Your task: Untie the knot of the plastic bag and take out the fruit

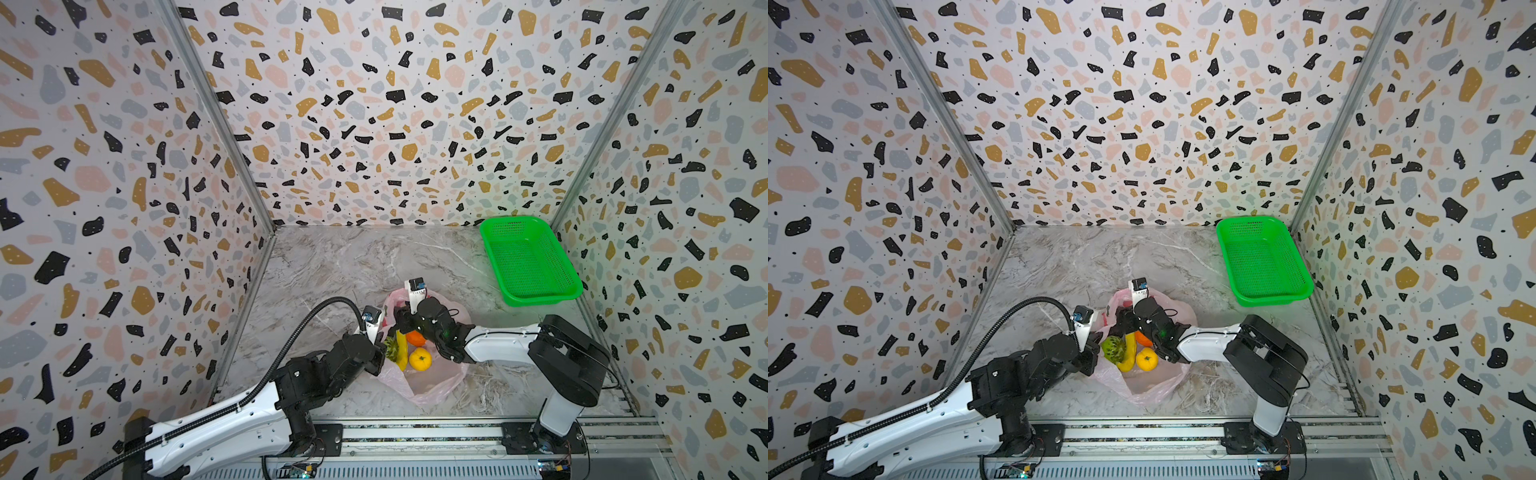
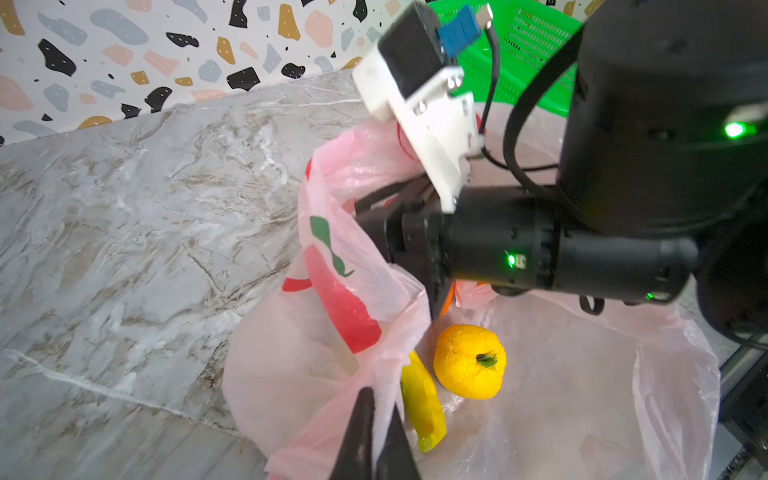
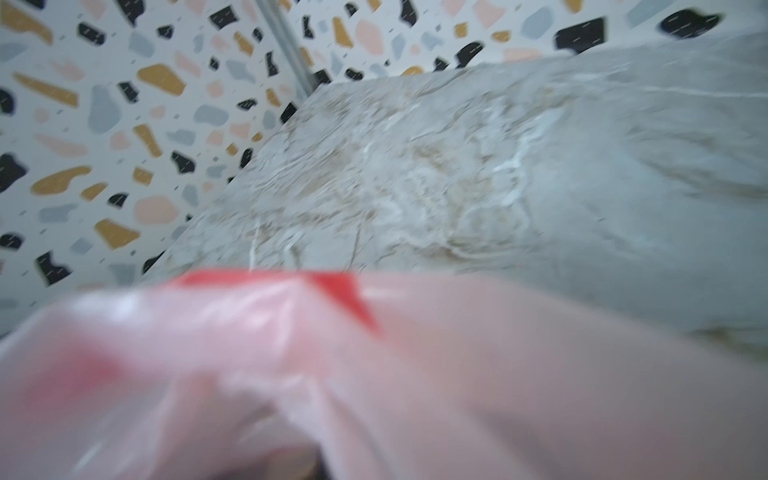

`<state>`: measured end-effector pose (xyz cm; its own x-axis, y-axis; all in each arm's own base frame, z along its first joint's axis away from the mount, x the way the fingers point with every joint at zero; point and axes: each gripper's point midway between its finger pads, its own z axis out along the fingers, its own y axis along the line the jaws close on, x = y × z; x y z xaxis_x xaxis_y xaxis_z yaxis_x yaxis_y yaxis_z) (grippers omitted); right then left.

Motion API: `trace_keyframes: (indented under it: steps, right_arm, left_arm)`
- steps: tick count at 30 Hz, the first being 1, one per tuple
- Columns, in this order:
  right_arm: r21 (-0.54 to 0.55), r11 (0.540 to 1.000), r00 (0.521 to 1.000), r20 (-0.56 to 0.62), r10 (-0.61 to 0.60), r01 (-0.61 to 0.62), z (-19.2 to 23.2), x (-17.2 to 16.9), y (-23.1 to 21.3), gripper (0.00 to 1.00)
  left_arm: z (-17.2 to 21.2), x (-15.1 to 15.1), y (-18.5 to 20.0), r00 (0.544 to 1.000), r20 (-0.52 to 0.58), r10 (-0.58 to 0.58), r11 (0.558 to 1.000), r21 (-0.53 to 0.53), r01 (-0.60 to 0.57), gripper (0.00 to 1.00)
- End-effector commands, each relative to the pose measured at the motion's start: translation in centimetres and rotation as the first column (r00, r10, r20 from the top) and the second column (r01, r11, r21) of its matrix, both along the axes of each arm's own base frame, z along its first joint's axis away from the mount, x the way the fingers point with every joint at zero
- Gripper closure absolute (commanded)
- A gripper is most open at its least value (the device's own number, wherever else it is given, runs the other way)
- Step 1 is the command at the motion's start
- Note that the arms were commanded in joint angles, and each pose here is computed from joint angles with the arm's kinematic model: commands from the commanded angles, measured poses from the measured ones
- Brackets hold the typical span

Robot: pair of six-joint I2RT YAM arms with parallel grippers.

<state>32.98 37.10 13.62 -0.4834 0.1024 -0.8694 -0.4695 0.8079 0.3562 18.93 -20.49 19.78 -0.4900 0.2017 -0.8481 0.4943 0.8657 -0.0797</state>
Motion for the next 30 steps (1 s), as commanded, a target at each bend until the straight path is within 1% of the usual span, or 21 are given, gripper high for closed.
trace_keyframes:
  steps: [1, 5, 9, 16, 18, 19, 22, 23, 24, 25, 27, 30]
  right_arm:
    - [-0.005, 0.967, 0.964, 0.078, -0.253, 0.254, 1.7, 4.7, -4.4, 0.26]
    - [-0.043, 0.926, 0.926, 0.072, -0.371, 0.374, 1.1, 6.7, -9.2, 0.26]
    - [-0.067, 0.892, 0.893, 0.089, -0.442, 0.448, 1.3, 7.5, -12.5, 0.26]
    - [-0.106, 0.838, 0.844, 0.107, -0.526, 0.536, 1.8, 7.1, -17.7, 0.26]
    - [-0.113, 0.829, 0.836, 0.104, -0.539, 0.548, 2.0, 6.6, -18.8, 0.26]
    - [-0.117, 0.835, 0.843, 0.096, -0.53, 0.538, 2.0, 6.4, -19.0, 0.25]
    - [-0.161, 0.9, 0.913, 0.023, -0.407, 0.405, 1.0, 5.7, -17.1, 0.22]
    - [-0.177, 0.927, 0.94, -0.029, -0.341, 0.331, 0.3, 5.2, -15.8, 0.21]
    - [-0.196, 0.947, 0.957, -0.091, -0.275, 0.253, -0.8, 4.4, -14.6, 0.19]
    - [-0.199, 0.962, 0.969, -0.127, -0.213, 0.185, -1.2, 3.7, -13.3, 0.16]
    - [-0.223, 0.972, 0.967, -0.223, -0.12, 0.07, -2.7, 1.6, -11.3, 0.13]
    - [-0.216, 0.975, 0.955, -0.296, -0.017, -0.049, -3.5, -1.4, -9.1, 0.1]
  left_arm:
    - [0.0, -0.2, -1.0, 0.999, 0.008, -0.042, 0.999, -0.02, 0.042, 1.0]
    - [0.1, 0.2, -0.7, 0.999, 0.028, -0.025, 1.0, -0.004, 0.026, 1.0]
    - [0.1, 0.6, -0.8, 0.998, 0.054, -0.019, 1.0, 0.021, 0.017, 1.0]
    - [-0.4, 1.4, -1.6, 0.997, 0.082, -0.015, 0.999, 0.035, 0.013, 1.0]
    - [-0.7, 1.6, -1.9, 0.996, 0.085, -0.015, 0.999, 0.041, 0.011, 1.0]
    - [-0.9, 1.7, -1.9, 0.996, 0.085, -0.012, 0.999, 0.043, 0.009, 1.0]
    - [-1.3, 2.1, -1.7, 0.995, 0.094, 0.014, 0.999, 0.048, -0.018, 1.0]
    - [-1.1, 2.2, -1.6, 0.995, 0.099, 0.024, 0.999, 0.044, -0.029, 1.0]
    - [-0.9, 2.3, -1.5, 0.994, 0.106, 0.036, 0.999, 0.034, -0.04, 1.0]
    - [-0.6, 2.4, -1.5, 0.993, 0.112, 0.042, 0.999, 0.021, -0.045, 1.0]
    - [0.1, 2.5, -1.6, 0.991, 0.127, 0.05, 0.999, -0.004, -0.05, 1.0]
    - [0.6, 2.7, -2.0, 0.989, 0.138, 0.048, 0.999, -0.016, -0.046, 1.0]
